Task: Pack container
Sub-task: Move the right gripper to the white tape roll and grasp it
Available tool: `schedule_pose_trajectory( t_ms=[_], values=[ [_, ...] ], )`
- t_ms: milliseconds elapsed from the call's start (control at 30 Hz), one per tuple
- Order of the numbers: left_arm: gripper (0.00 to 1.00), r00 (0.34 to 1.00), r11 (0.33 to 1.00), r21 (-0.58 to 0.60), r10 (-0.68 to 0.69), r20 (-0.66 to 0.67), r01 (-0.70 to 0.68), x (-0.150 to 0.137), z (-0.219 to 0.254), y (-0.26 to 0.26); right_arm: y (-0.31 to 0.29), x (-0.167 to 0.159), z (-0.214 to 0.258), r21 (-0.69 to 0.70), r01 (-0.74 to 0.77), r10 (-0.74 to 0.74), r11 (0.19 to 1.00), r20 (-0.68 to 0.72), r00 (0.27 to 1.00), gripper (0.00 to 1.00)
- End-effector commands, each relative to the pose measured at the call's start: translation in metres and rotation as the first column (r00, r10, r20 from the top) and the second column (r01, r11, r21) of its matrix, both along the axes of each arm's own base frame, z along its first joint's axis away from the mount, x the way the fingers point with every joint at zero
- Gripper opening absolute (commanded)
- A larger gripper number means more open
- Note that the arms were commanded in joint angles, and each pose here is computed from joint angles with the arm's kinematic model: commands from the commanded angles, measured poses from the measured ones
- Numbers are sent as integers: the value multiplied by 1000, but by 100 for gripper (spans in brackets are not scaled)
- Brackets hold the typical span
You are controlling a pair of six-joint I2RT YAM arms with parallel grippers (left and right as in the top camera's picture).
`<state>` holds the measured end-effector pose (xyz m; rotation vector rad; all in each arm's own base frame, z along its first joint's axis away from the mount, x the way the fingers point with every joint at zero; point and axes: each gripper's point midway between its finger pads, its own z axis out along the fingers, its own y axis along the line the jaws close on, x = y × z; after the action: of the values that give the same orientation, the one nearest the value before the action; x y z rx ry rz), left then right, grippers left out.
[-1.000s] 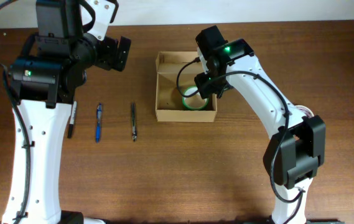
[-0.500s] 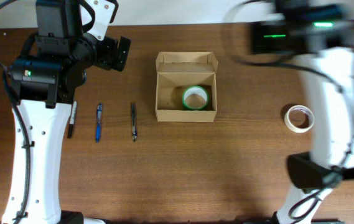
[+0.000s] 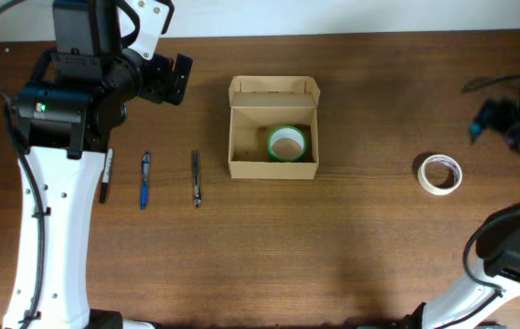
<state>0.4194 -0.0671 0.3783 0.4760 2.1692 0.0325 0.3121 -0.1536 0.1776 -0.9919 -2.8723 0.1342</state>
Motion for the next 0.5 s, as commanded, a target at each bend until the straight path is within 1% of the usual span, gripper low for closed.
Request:
schedule_pose_trajectory(
  t_ms=[0,67,200,267,367,467],
  values=[
    [99,1000,1000,21,-14,8,14,1,2,-1,11,-18,-25,39,-34,38,999,-108,993,98],
    [99,1000,1000,21,-14,3,14,2,0,-1,9,-23,-35,31,-38,42,999,-139,989,99],
    [99,1000,1000,22,-14,-7,14,1,-2,-1,12,-28,-61,55,-35,43,998,-157,987,99],
    [99,1000,1000,23,-14,-11,14,1,-3,0,13,-29,-84,58,-34,43,998,-158,987,98],
    [99,1000,999,29,-19,-9,20,1,-3,-1,10,-24,-110,44,-57,62,997,-127,990,98],
    [99,1000,999,28,-20,-9,20,1,-3,-1,8,-9,-137,38,-114,116,993,-40,992,98]
  ],
)
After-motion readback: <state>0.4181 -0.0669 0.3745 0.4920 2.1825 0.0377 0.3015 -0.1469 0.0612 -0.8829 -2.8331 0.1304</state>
